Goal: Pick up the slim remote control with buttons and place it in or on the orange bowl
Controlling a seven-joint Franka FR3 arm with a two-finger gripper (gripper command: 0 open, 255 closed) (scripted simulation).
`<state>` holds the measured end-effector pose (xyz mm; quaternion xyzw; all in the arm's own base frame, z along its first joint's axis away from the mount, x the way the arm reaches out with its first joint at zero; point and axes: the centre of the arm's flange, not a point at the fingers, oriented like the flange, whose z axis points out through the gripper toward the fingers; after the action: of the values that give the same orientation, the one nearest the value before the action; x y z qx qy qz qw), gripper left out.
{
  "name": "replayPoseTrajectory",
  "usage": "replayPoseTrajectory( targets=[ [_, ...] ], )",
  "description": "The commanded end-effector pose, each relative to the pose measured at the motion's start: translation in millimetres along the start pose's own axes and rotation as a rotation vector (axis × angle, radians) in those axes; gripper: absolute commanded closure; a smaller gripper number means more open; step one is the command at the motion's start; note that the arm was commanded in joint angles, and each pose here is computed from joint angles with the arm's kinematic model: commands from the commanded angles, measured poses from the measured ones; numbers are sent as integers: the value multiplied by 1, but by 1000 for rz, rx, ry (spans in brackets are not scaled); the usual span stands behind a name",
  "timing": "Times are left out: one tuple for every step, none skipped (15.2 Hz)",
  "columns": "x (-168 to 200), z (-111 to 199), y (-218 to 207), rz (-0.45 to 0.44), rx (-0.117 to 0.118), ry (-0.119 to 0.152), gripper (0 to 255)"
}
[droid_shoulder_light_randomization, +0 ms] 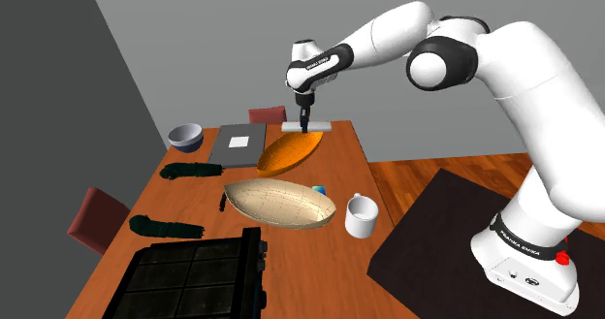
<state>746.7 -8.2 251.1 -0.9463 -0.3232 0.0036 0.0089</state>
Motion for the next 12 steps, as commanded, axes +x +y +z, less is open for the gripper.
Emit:
replayPoseTrajectory(
  targets=[
    [27,2,1,1,1,0,255],
    [40,2,1,0,1,0,255],
    [54,2,2,1,1,0,255],
    [68,2,2,1,1,0,255],
    [68,7,2,1,1,0,255],
    [68,12,3,1,1,0,255],
    [68,18,3,1,1,0,255],
    [68,23,3,1,1,0,255],
    [68,28,3,1,1,0,255],
    [68,33,3,1,1,0,255],
    [68,39,3,1,1,0,255],
    [68,44,3,1,1,0,255]
  ],
)
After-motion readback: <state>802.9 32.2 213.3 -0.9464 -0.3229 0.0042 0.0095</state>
